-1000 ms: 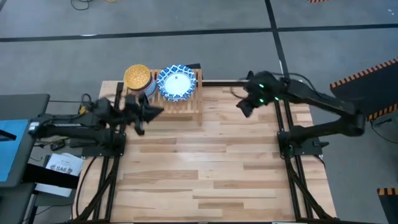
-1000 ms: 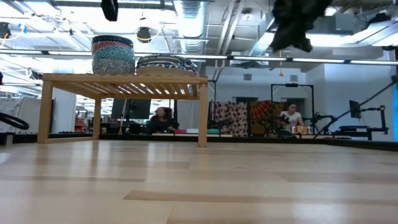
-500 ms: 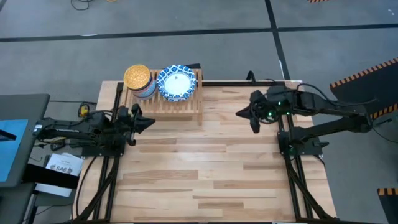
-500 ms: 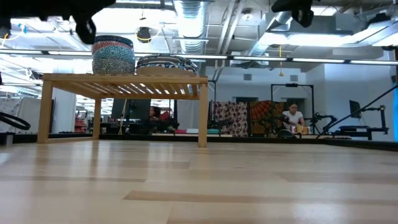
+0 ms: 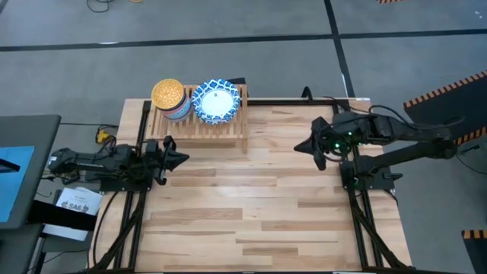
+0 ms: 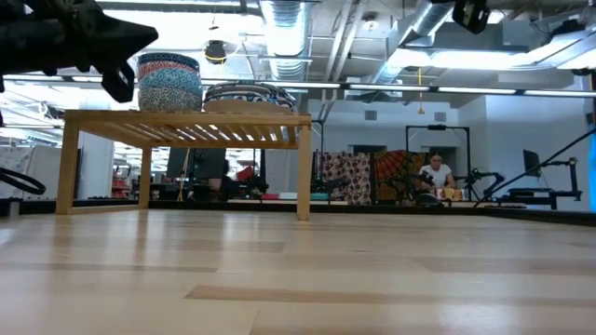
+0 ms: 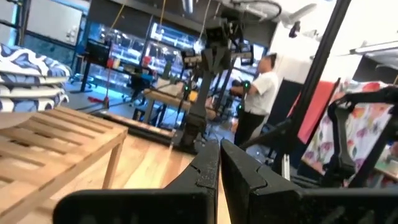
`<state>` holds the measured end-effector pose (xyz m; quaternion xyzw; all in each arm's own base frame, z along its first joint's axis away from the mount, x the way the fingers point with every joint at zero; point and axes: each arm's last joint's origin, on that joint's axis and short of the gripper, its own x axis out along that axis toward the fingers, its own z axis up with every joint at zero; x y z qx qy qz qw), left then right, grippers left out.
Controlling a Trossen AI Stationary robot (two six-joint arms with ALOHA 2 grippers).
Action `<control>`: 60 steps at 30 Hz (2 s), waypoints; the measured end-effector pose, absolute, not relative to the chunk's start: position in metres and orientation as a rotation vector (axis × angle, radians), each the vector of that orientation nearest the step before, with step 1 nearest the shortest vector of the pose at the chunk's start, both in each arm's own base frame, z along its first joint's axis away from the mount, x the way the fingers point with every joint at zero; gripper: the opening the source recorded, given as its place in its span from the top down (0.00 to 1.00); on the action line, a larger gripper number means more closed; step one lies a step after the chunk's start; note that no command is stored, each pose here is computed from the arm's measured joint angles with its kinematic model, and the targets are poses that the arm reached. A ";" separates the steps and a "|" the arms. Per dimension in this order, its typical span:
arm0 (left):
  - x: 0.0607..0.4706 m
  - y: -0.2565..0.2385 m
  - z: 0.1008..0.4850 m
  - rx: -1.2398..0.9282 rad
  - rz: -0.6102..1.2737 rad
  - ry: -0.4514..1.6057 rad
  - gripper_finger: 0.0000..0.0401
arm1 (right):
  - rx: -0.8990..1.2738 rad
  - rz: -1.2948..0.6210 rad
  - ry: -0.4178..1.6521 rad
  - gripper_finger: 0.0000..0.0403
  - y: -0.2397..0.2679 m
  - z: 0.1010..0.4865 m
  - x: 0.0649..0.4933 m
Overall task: Place and stack bowls onto a shelf
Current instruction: Return to Home Position
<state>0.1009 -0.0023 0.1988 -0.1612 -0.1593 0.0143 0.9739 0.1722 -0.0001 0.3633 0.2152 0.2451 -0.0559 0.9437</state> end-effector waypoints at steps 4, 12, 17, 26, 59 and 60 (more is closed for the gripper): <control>0.099 -0.002 0.197 -0.335 0.031 -0.303 1.00 | 0.428 -0.074 0.492 0.95 0.007 0.356 0.162; 0.102 -0.002 0.179 -0.364 0.060 -0.126 1.00 | 0.423 -0.036 0.297 0.95 0.007 0.304 0.137; 0.103 -0.002 0.164 -0.347 0.088 0.038 1.00 | 0.387 -0.033 0.171 0.95 0.000 0.265 0.116; 0.103 -0.003 0.163 -0.347 0.078 0.057 1.00 | 0.379 0.111 -0.017 0.95 0.001 0.219 0.086; 0.097 -0.005 0.169 -0.354 -0.048 -0.027 1.00 | 0.294 0.217 -0.040 0.86 0.011 0.172 0.096; 0.097 -0.005 0.169 -0.354 -0.048 -0.026 1.00 | 0.294 0.220 -0.044 0.86 0.012 0.173 0.096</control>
